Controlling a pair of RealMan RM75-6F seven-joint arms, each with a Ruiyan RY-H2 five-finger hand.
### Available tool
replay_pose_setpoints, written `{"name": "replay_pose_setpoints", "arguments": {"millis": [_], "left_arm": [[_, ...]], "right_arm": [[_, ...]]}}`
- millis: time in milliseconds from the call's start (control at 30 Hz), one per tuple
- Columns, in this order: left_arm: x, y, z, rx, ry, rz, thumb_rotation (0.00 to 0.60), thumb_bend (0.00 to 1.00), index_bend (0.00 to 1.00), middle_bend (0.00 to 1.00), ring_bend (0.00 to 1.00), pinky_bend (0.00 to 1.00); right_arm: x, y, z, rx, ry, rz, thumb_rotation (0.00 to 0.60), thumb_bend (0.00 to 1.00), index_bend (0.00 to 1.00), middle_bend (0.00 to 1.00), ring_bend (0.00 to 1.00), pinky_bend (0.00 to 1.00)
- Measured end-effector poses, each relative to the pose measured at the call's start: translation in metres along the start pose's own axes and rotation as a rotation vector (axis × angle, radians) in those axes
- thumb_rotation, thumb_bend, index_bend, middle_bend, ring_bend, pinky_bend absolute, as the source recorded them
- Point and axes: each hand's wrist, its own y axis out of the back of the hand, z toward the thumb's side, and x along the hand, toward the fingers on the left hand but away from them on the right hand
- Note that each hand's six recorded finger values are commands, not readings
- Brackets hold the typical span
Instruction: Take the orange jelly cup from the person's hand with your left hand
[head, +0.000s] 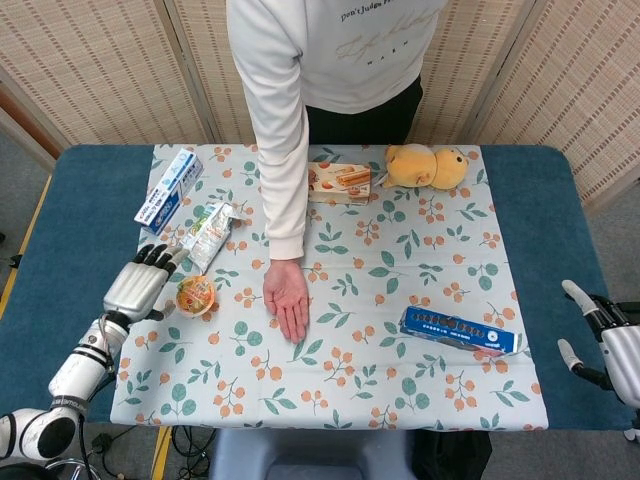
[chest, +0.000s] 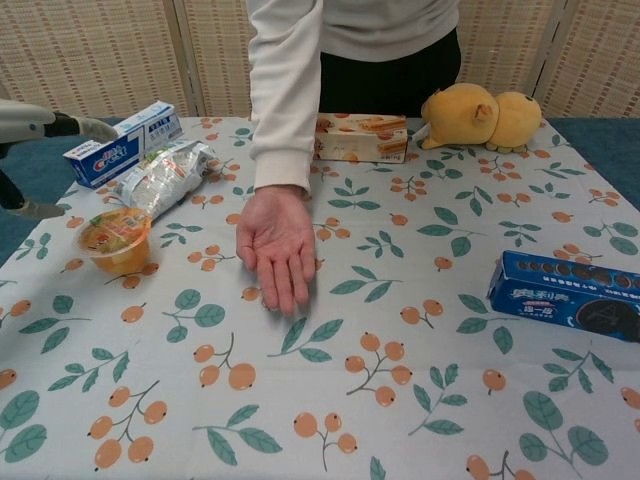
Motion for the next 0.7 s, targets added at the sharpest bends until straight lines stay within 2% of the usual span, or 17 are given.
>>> {"name": "replay_pose_setpoints", "arguments": {"millis": [133,367,567,700], "left_arm": [[-0.027,-0.001,-0.020,-0.013,0.089,0.045,0.600,0.28,0.00,0.00,0.00,0.05],[-0.081,-0.003,-0.052,-0.052,0.250,0.170,0.600,0.28,0.00,0.00,0.00,0.05],[-0.126,-0.011,-0.059,-0.081,0.307,0.249,0.600,0.28,0.00,0.00,0.00,0.05],[-0.141,-0.014,-0.055,-0.079,0.316,0.273,0.600,0.28,0.00,0.00,0.00,0.05]], "right_arm": [[-0.001,-0.005,0.000,-0.007,0.003,0.012,0.600,0.38,0.09,0.23,0.19,0.41],[-0.004,-0.009,0.002,-0.014,0.011,0.013,0.600,0.38,0.09,0.23,0.19,0.41],[-0.004,-0.013,0.003,-0.020,0.013,0.021,0.600,0.38,0.09,0.23,0.19,0.41],[-0.004,-0.013,0.004,-0.022,0.013,0.020,0.600,0.38,0.09,0.23,0.19,0.41]]}}
